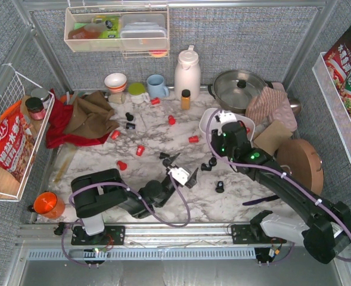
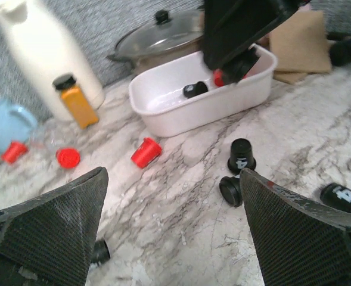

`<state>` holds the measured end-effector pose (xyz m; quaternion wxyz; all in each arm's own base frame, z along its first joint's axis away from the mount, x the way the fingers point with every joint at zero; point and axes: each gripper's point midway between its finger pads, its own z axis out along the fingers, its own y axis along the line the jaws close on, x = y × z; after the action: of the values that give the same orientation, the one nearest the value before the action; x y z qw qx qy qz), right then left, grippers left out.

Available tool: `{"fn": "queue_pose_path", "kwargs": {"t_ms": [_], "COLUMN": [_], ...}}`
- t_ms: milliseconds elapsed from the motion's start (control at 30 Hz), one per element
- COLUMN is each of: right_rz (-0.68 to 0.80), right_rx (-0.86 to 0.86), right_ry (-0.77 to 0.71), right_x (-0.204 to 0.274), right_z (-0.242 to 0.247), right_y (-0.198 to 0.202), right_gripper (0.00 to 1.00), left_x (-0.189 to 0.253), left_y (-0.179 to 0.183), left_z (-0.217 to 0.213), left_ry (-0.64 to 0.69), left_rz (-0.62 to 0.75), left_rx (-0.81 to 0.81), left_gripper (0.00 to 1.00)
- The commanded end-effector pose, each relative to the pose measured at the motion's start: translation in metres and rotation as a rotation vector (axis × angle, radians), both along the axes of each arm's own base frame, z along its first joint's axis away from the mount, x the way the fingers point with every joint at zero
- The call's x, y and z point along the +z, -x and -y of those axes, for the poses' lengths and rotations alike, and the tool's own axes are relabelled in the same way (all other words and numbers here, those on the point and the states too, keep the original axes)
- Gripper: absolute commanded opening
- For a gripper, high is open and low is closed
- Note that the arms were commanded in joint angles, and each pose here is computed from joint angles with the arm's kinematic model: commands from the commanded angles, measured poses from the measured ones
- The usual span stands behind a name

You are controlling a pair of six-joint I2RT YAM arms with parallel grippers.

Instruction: Mix the coffee capsules in the storage basket

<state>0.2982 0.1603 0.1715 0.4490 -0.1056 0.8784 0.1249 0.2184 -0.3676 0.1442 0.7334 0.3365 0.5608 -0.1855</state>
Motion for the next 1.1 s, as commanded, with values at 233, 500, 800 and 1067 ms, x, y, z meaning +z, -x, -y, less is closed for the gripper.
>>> {"fn": "queue_pose_path", "kwargs": {"t_ms": [233,500,800,1067], "right_rz": [0.228,0.078,0.06,0.054], "right_rx": [-0.556,-0.603,-0.611,-0.553], "right_ry": [0.159,0.143,0.076,-0.106], "right_x": [0.013,-0.024,-0.014,-0.004], "right_z": [0.111,0.14,0.14,0.119], "right_y": [-0.112,-0.159,-0.141,-0.09], "right_gripper": [0.15,0.66,0.81,0.81], "left_x": [-0.001,-0.042,-0.075,-0.112], "left_y": [-0.018,-0.029,-0.031,-0.038], "left_z": [-0.007,0.029,0.068,0.068], "left_ry": [0.258,0.034,-0.051,-0.145], "left_rz": [-0.252,-0.42,-0.659,-0.843], "left_rx": [0.163,0.205,0.186,0.444], "left_gripper": [0.99,0.99,0.99,0.93]}}
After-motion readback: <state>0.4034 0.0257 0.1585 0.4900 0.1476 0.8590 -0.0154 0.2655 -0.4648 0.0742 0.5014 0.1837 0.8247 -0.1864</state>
